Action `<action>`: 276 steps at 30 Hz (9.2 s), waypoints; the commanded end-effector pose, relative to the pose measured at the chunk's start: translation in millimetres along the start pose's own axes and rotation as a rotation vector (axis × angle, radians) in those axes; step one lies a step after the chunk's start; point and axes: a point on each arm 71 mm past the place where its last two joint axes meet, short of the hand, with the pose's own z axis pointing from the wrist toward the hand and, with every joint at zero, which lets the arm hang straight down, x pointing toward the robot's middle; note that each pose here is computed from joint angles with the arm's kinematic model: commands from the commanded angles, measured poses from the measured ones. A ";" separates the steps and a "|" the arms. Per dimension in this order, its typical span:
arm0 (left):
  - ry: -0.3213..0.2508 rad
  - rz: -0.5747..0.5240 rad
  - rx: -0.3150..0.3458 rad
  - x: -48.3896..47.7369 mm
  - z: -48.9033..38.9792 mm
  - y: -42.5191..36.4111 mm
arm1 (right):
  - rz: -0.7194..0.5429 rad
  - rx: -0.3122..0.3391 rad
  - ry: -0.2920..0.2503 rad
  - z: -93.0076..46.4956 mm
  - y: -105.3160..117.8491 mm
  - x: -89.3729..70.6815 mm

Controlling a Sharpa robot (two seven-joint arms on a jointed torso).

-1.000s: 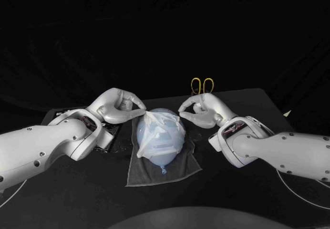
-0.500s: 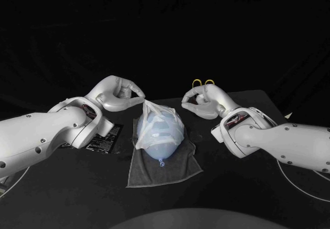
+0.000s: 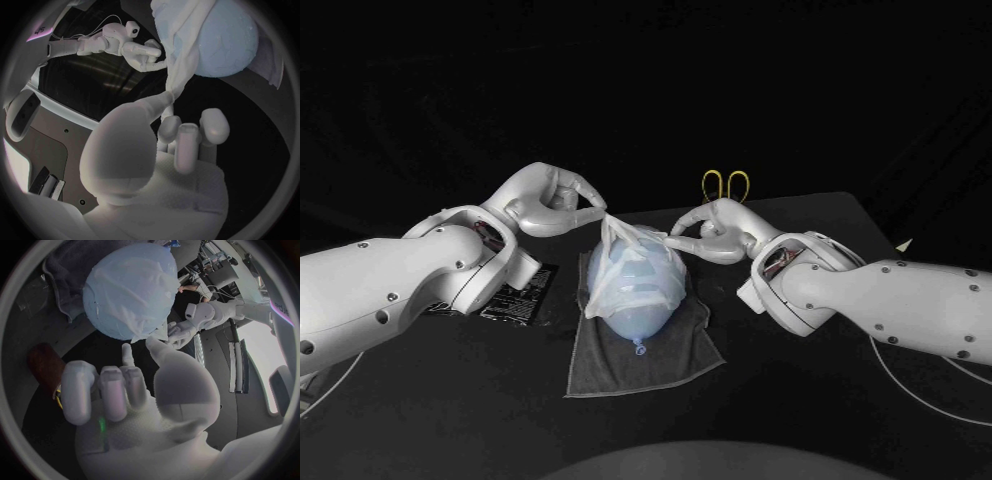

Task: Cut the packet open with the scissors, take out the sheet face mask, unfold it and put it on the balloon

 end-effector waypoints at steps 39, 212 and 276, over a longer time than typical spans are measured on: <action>0.031 0.013 -0.014 1.7 -0.5 0.2 | 0.052 -0.007 0.022 9.6 9.9 25.0; -0.005 0.041 -0.063 -13.6 9.8 9.9 | -0.018 -0.056 -0.025 29.6 13.1 -39.0; -0.017 0.163 -0.066 -45.5 43.9 -16.3 | -0.086 -0.076 -0.223 50.8 19.6 -68.9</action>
